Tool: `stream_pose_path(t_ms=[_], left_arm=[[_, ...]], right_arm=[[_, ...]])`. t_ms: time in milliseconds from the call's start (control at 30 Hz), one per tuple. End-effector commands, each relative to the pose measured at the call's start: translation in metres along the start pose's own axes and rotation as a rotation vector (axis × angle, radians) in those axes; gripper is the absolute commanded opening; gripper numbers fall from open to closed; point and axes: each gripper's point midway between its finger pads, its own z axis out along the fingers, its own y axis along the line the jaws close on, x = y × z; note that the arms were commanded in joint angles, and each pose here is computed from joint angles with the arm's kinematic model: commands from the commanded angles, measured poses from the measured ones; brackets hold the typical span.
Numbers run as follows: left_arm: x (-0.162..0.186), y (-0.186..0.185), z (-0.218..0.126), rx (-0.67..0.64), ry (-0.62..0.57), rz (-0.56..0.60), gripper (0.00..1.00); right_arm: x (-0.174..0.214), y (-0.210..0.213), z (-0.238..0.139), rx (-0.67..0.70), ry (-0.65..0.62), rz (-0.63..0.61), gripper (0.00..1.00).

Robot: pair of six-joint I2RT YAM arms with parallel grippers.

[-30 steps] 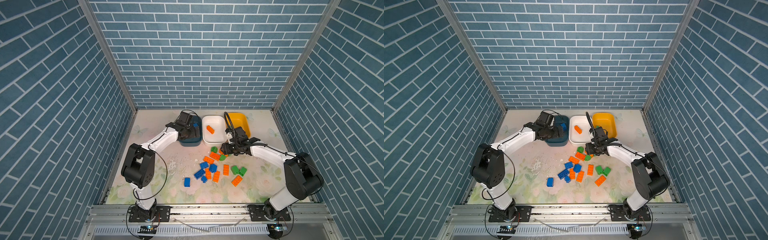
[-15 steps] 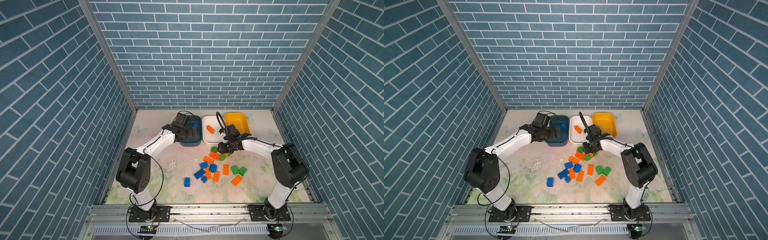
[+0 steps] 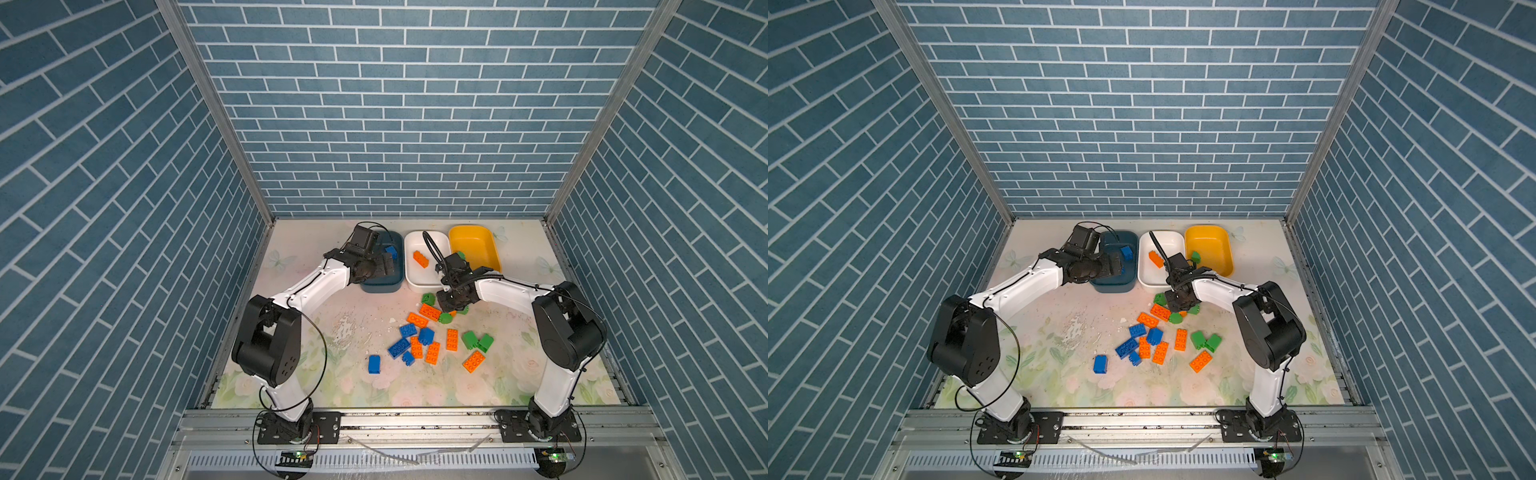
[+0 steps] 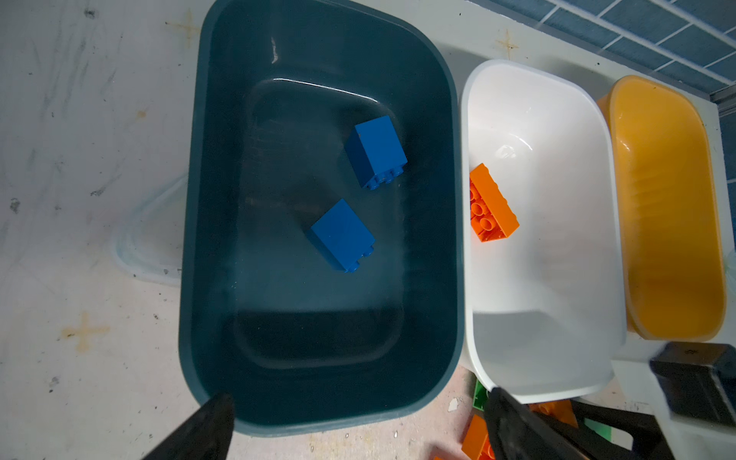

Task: Sort the legos into containers by color
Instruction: 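Lower the right gripper into the pile and grasp an orange brick, then carry the orange brick with the right gripper and release it into the white tub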

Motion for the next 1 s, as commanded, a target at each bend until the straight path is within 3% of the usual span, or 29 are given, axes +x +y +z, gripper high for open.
stream_pose_path(t_ms=[0,167,300,500,633,967], left_arm=[[-0.001,0.001,-0.001,0.007,-0.005,0.02,0.99],[-0.007,-0.011,-0.008,0.103,-0.078,0.013,0.99],[-0.011,-0.007,-0.014,0.097,-0.118,-0.01,0.99],[-0.015,-0.007,-0.023,0.13,-0.163,-0.038,0.99],[-0.012,-0.008,-0.024,0.148,-0.16,-0.028,0.99],[0.006,-0.022,-0.024,0.225,-0.112,0.014,0.99]], right_arm=[[-0.014,0.003,-0.026,-0.005,-0.105,-0.026,0.22],[-0.03,0.008,-0.055,-0.042,-0.258,-0.042,0.21],[-0.044,0.021,-0.073,-0.114,-0.359,-0.055,0.2],[-0.082,0.032,-0.084,-0.183,-0.437,0.059,0.19],[-0.105,0.024,-0.069,-0.132,-0.437,0.126,0.19],[-0.152,0.002,-0.028,0.03,-0.291,0.189,0.2]])
